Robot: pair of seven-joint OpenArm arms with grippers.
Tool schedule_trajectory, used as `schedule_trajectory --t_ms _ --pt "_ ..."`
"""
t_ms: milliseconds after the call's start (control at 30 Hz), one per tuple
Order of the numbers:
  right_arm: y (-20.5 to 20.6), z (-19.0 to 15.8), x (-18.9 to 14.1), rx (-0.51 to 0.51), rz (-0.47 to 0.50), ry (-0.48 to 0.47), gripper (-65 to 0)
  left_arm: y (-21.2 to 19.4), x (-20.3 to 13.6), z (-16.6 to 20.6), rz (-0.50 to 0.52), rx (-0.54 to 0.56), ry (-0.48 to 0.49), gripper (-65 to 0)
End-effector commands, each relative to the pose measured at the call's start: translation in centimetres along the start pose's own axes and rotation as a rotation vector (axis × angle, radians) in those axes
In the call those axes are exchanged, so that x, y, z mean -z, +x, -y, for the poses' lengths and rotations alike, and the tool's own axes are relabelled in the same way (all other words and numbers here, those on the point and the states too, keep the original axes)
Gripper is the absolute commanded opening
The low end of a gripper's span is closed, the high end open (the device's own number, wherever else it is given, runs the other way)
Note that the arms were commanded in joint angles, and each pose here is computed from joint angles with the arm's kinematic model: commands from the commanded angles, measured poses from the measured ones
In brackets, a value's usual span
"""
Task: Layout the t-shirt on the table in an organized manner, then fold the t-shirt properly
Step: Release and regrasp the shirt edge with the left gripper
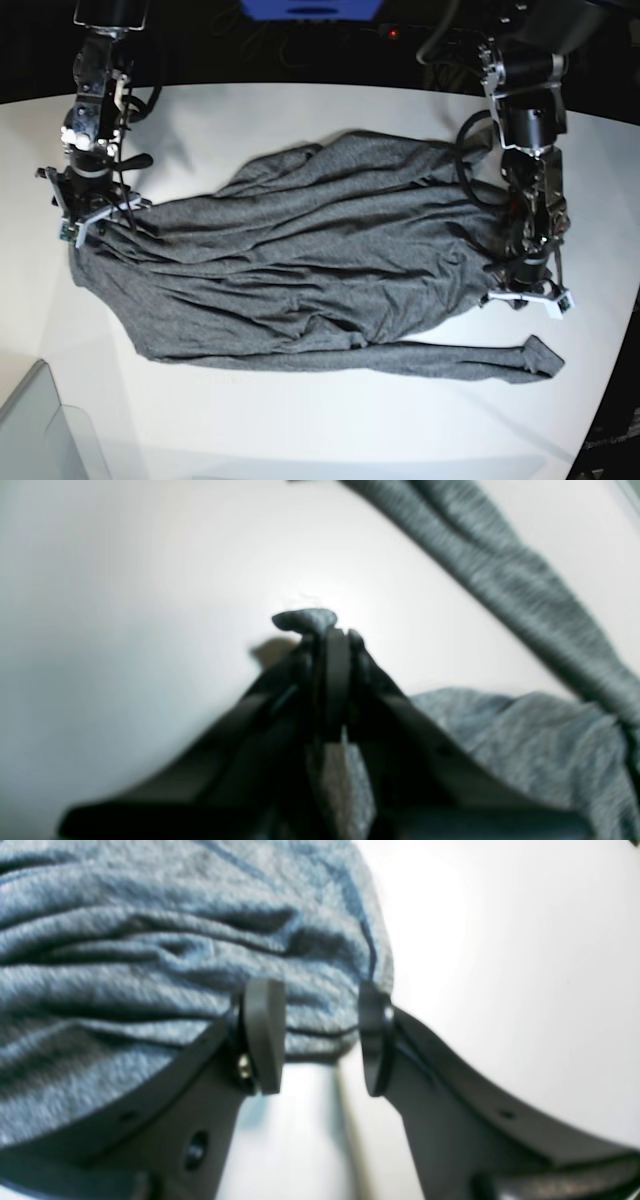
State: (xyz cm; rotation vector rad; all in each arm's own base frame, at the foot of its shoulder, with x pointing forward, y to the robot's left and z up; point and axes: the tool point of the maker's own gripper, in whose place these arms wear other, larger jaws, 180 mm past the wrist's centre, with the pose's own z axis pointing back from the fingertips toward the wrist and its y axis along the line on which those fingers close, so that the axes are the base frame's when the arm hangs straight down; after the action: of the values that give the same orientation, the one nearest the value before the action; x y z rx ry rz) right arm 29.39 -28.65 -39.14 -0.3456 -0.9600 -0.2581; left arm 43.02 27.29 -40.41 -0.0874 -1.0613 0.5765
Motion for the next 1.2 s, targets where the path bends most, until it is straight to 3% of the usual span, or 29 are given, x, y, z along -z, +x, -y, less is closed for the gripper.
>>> schedule_trajectory --t_ms 0,167,367,567,700,767,1000,1167 --pt "1.7 0.5 0.0 -0.008 0.054 -0.013 -40.6 4.6 0.2 1.3 0.11 0.002 -0.029 -64.9" --pt "1.8 0.6 0.0 -0.009 0.056 -0.014 -40.6 9.6 0.7 1.7 0.187 0.011 -0.032 -64.9" --pt "1.9 0.6 0.0 -0.009 0.06 -0.014 -40.6 12.6 3.1 0.2 0.165 -0.023 0.022 -64.9" --pt "1.8 0.6 0.0 -0.009 0.059 -0.014 -40.6 16.5 3.9 0.0 0.297 -0.046 0.052 -64.5" --pt "1.9 0.6 0.0 -0.009 0.06 -0.014 -40.6 18.4 4.2 1.4 0.314 -0.073 0.038 -64.1" --pt "2.0 0.6 0.0 -0.008 0.063 -0.014 -40.6 19.1 4.3 2.1 0.317 -0.081 0.029 -60.3" --pt "2.8 0.6 -0.5 -0.009 0.087 -0.012 -40.2 19.7 4.3 2.6 0.33 -0.085 0.02 -35.3" --pt "5.0 0.3 -1.5 -0.001 0.148 -0.003 -40.0 19.7 4.2 2.5 0.328 -0.093 0.019 -26.4"
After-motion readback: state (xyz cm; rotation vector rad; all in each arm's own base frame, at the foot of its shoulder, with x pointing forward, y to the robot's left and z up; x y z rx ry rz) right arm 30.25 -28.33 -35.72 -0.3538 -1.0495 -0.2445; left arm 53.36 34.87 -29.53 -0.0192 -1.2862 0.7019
